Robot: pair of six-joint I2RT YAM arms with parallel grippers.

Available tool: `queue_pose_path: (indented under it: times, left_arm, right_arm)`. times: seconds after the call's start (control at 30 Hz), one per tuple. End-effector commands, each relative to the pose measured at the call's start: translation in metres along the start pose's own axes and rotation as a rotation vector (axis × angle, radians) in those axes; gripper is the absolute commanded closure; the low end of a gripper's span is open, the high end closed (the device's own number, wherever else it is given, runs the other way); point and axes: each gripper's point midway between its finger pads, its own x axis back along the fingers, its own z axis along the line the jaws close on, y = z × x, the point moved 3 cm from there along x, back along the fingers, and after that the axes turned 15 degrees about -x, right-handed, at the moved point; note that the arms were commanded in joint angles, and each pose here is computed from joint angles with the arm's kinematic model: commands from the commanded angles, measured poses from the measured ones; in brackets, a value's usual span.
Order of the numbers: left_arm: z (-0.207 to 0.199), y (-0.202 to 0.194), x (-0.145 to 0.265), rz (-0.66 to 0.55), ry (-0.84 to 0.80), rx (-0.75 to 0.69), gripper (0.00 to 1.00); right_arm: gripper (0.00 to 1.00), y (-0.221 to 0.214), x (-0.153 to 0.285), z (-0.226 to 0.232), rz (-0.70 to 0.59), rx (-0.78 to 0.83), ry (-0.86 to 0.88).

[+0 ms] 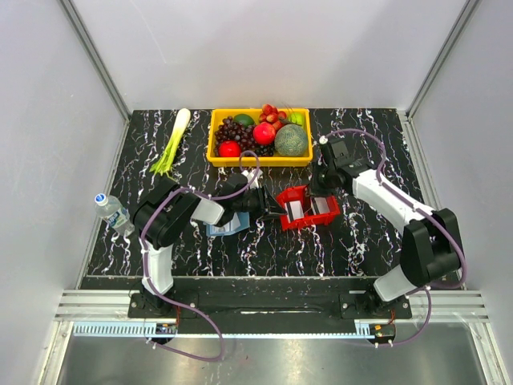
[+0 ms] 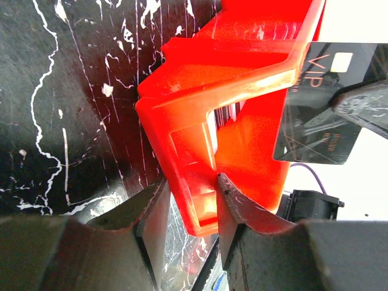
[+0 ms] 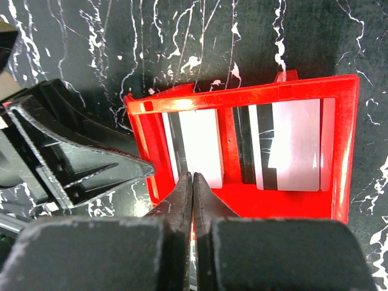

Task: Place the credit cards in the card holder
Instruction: Pick up the credit card from the storage box, then insert the credit card into the card holder.

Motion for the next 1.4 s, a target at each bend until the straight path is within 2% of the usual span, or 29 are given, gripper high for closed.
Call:
queue_pose_path:
  times: [0.0,0.3,0.43,0.63,0.8,0.97,1.03,1.17,1.2,1.37]
  left_arm:
    - [-0.032,0.021,0.007,-0.048,-0.063,-0.128,0.71]
    - [-0.065,0.044,0.022,-0.100,-0.089,-0.238,0.61]
    - [-0.078,0.054,0.037,-0.120,-0.046,-0.302,0.56]
    - [-0.081,0.055,0.058,-0.128,0.045,-0.349,0.49]
    - [-0.066,0.048,0.064,-0.114,0.112,-0.326,0.48]
    - [-0.054,0.066,0.108,-0.251,0.306,-0.357,0.45]
    - [-0.031,0.066,0.131,-0.240,0.447,-0.321,0.42]
    - [-0.003,0.067,0.179,-0.337,0.555,-0.237,0.41]
    - [0.005,0.063,0.186,-0.344,0.573,-0.216,0.38]
    - [0.036,0.046,0.205,-0.329,0.691,-0.124,0.39]
  right_arm:
    - [1.00,0.026,0.033,0.034,-0.114,-0.037,0.118]
    - [1.00,0.020,0.049,0.060,-0.112,-0.182,0.306]
    - [1.00,0.021,0.055,0.059,-0.160,-0.208,0.336]
    - [1.00,0.018,0.057,0.066,-0.148,-0.191,0.405]
    - [1.00,0.014,0.048,0.067,-0.113,-0.193,0.411]
    - [1.00,0.011,0.041,0.078,-0.074,-0.164,0.439]
    - [1.00,0.005,0.038,0.091,-0.062,-0.114,0.445]
    - [1.00,-0.011,0.028,0.125,-0.010,-0.029,0.461]
    - [1.00,-0.016,0.024,0.131,0.000,-0.015,0.466]
    - [1.00,-0.046,0.012,0.173,0.082,0.084,0.518]
